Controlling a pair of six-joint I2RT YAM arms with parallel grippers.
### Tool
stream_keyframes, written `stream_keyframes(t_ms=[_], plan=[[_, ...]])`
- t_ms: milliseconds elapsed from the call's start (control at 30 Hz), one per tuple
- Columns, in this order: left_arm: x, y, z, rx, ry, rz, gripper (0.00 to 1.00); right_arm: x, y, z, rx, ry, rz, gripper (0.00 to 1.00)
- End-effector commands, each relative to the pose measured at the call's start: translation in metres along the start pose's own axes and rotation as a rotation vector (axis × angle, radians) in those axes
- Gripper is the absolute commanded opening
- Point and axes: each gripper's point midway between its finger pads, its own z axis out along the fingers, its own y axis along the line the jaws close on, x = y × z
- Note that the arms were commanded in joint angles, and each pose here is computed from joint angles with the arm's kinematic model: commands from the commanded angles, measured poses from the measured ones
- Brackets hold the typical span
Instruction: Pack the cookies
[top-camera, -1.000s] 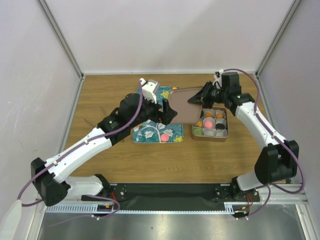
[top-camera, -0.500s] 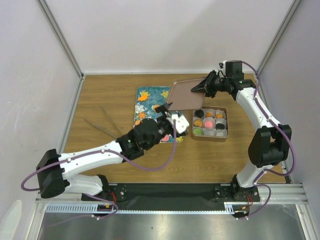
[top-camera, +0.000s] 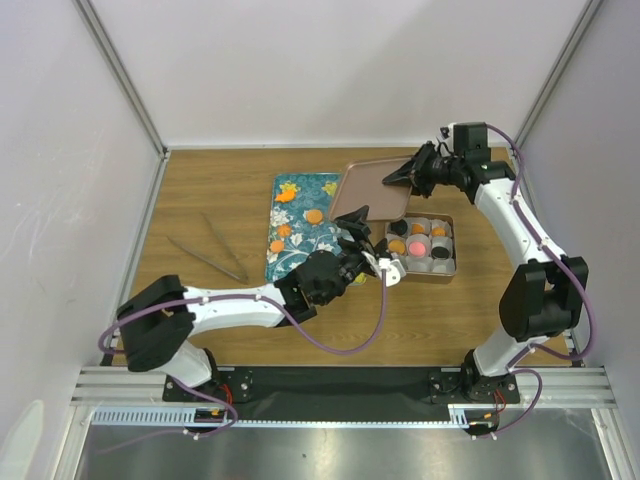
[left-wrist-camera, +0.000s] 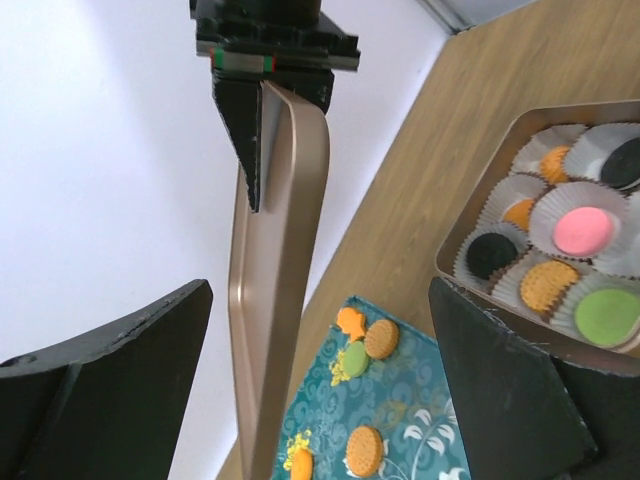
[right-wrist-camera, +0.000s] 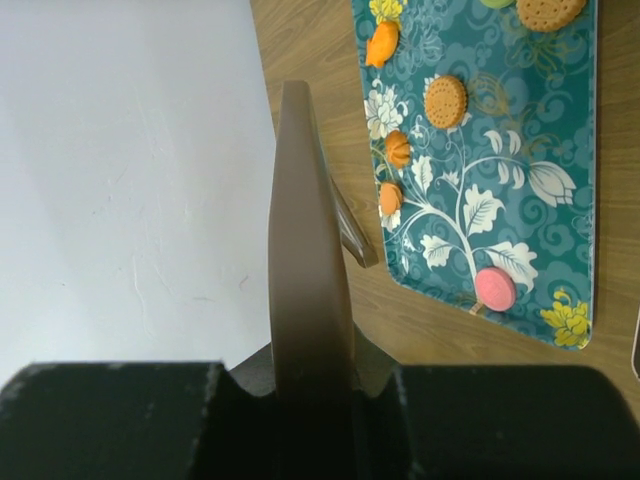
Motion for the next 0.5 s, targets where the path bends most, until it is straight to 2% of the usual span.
stream_keyframes(t_ms=[0, 167, 400, 467], plan=[[-0.02, 0.041, 0.01, -0.157, -0.076, 0.014, 0.96, 0.008, 0.022, -0.02, -0.056, -0.014, -0.02, 0.0], [-0.016, 0.064, 0.016, -0.26, -0.082, 0.009, 0.86, 0.013, 0.015, -0.024, -0.03, -0.017, -0.028, 0.0], [-0.015, 0.061, 0.023, -0.262, -0.103, 0.088, 0.77, 0.016, 0.007, -0.022, -0.015, -0.007, -0.023, 0.0], [-0.014, 0.056, 0.024, -0.245, -0.106, 0.106, 0.72, 0.017, 0.008, -0.022, -0.017, -0.009, -0.027, 0.0]])
